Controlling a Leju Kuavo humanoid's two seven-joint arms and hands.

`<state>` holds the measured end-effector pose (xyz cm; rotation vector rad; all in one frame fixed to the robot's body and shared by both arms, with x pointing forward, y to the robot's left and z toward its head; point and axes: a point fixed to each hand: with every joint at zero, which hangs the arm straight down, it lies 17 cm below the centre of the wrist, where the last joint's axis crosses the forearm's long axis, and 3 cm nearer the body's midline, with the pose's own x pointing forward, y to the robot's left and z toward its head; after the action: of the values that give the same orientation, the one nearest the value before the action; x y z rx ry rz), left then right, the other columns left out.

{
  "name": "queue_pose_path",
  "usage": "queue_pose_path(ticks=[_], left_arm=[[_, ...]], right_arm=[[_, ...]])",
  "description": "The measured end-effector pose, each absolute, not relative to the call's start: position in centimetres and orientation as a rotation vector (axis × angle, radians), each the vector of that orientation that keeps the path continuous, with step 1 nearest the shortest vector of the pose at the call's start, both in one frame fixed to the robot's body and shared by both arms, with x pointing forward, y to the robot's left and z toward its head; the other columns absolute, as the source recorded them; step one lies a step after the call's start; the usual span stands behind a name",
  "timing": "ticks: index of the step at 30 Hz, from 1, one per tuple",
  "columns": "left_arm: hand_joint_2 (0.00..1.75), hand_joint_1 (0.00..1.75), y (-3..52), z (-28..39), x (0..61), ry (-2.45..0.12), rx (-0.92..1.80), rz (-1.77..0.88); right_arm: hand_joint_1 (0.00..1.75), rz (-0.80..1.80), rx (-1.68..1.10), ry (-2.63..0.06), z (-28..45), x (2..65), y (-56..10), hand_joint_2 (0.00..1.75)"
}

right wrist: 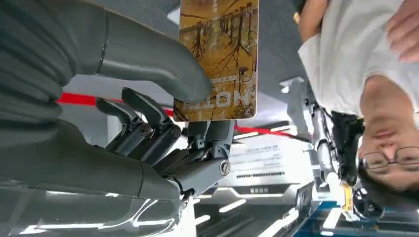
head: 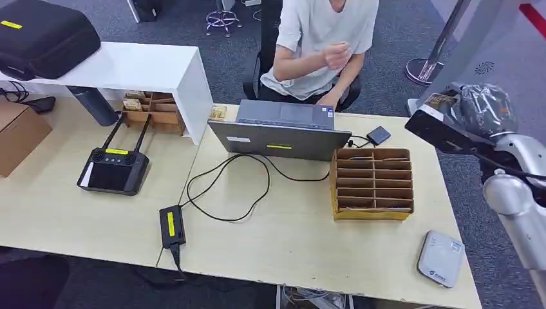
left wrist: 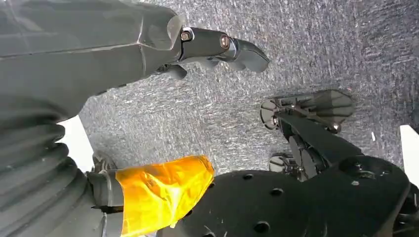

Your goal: Pass the card to the sensor for recognition and then transmit it.

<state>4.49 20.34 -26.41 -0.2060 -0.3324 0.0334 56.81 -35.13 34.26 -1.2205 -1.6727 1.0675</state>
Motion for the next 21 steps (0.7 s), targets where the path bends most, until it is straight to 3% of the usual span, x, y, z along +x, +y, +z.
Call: queue_pose_path(ticks=[9, 21], left_arm=[[1.75, 0.00, 20.1, -26.4, 4.2, -0.319, -0.222, 0.038], [1.75, 0.00, 20.0, -26.4, 3.9, -0.308, -0.228, 0.055]], right_arm=[[1.75, 1.203, -1.427, -1.550, 35.4, 56.3, -40.9, 1.75], [1.75, 1.356, -1.443, -1.363, 36.2, 56.0, -45.0, 1.75]])
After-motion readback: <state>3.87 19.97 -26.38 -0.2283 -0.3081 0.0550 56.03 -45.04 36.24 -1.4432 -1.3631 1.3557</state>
